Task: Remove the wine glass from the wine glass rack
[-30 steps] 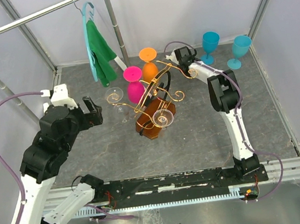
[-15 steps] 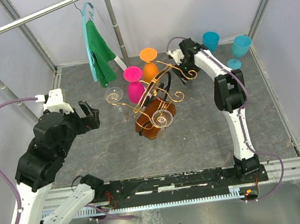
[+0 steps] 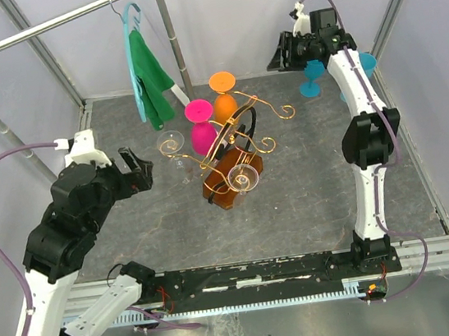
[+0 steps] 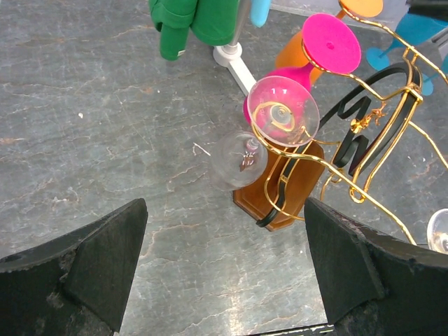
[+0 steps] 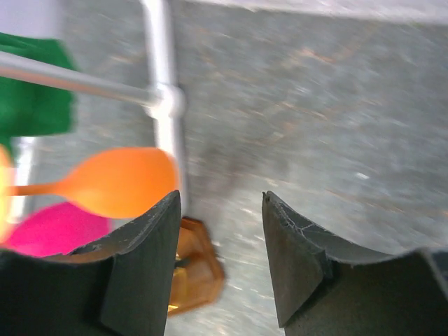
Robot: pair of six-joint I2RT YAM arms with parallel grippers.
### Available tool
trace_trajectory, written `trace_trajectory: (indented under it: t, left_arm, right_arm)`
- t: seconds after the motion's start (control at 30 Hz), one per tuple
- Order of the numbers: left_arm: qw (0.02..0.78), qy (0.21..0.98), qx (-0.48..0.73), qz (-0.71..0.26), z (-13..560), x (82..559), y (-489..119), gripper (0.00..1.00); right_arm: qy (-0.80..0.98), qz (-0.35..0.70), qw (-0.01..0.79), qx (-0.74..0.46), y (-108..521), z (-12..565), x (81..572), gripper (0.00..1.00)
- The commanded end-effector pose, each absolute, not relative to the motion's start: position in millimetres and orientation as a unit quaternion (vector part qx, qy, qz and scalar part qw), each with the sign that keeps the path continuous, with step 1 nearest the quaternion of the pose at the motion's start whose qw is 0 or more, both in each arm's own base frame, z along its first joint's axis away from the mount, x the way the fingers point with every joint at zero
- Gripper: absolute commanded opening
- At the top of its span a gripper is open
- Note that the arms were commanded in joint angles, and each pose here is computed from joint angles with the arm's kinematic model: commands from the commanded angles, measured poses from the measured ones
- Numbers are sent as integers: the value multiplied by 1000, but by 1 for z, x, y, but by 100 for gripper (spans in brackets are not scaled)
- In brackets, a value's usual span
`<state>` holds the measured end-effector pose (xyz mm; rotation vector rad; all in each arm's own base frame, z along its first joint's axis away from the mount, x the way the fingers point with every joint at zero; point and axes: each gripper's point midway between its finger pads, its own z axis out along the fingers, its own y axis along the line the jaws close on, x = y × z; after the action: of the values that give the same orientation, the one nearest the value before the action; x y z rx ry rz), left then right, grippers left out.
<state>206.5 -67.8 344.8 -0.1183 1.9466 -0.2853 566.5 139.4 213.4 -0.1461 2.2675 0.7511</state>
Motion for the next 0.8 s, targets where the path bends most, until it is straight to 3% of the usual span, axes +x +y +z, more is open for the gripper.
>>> trace_trajectory:
  t: [0.0,0.27,0.77]
  left_arm:
    - [569,803,-62,-166,367,211,-81,99]
    - [551,816,-50,-171,360,224,-95,99]
    - [560,810,-51,-163,364,218,-87,99]
  right_arm:
    - [807,462,366,-45,206,303,547,57]
    - [760,570,307,-50,257,328,525,56]
    - [777,560,279,-66,285,300,509,56]
